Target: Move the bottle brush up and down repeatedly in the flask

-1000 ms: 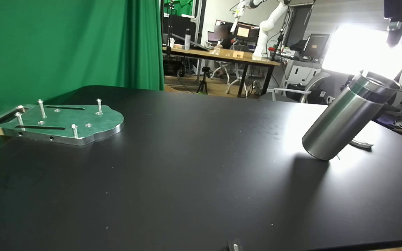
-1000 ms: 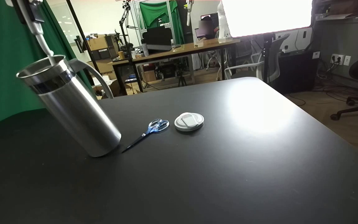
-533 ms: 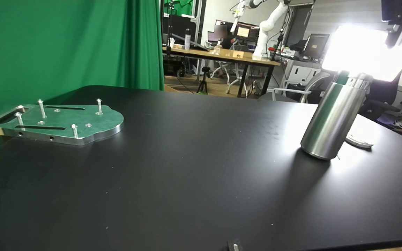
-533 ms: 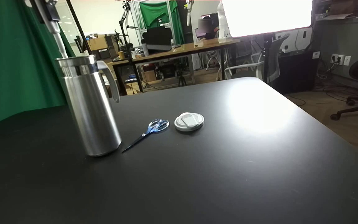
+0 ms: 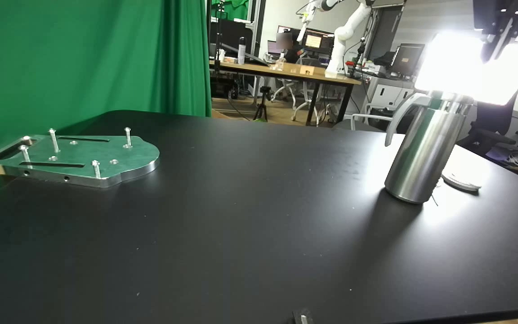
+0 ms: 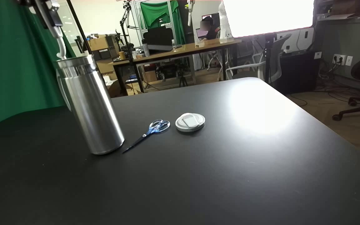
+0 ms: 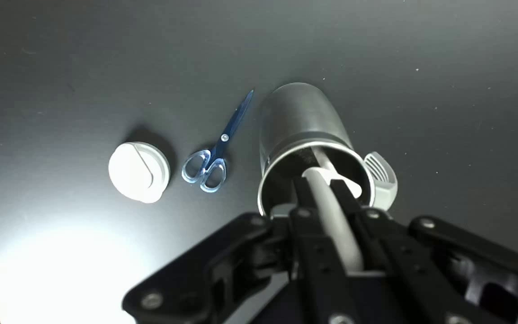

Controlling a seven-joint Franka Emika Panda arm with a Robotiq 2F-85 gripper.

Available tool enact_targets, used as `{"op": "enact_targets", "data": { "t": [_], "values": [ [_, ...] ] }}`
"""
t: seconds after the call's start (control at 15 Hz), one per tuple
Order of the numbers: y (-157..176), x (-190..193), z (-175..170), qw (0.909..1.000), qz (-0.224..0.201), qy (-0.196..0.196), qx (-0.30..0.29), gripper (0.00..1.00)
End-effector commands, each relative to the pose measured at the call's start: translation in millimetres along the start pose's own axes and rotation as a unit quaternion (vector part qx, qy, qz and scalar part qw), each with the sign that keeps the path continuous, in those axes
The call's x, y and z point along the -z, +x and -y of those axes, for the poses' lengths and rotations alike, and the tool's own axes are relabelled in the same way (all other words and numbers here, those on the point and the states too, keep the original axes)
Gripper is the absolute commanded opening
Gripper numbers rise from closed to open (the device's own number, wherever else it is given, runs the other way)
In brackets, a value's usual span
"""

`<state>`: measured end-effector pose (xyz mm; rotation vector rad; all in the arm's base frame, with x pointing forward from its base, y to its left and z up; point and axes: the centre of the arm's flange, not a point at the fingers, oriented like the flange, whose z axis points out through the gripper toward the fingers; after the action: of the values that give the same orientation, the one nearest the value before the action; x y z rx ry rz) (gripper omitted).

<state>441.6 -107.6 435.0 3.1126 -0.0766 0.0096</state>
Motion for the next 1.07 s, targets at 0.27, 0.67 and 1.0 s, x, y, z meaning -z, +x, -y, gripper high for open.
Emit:
{"op": "enact_targets", "data": {
  "t": [0.27,0.67,1.0],
  "values": [
    [0.1,-21.0,7.3,0.9998,-0.002,-0.003,-0.019,0.04],
    [-0.5,-27.9,5.8,0.9997,0.005,-0.003,-0.023,0.04],
    [-4.6,3.0,1.8,0.9996,-0.008,-0.011,-0.026,0.04]
  ]
}}
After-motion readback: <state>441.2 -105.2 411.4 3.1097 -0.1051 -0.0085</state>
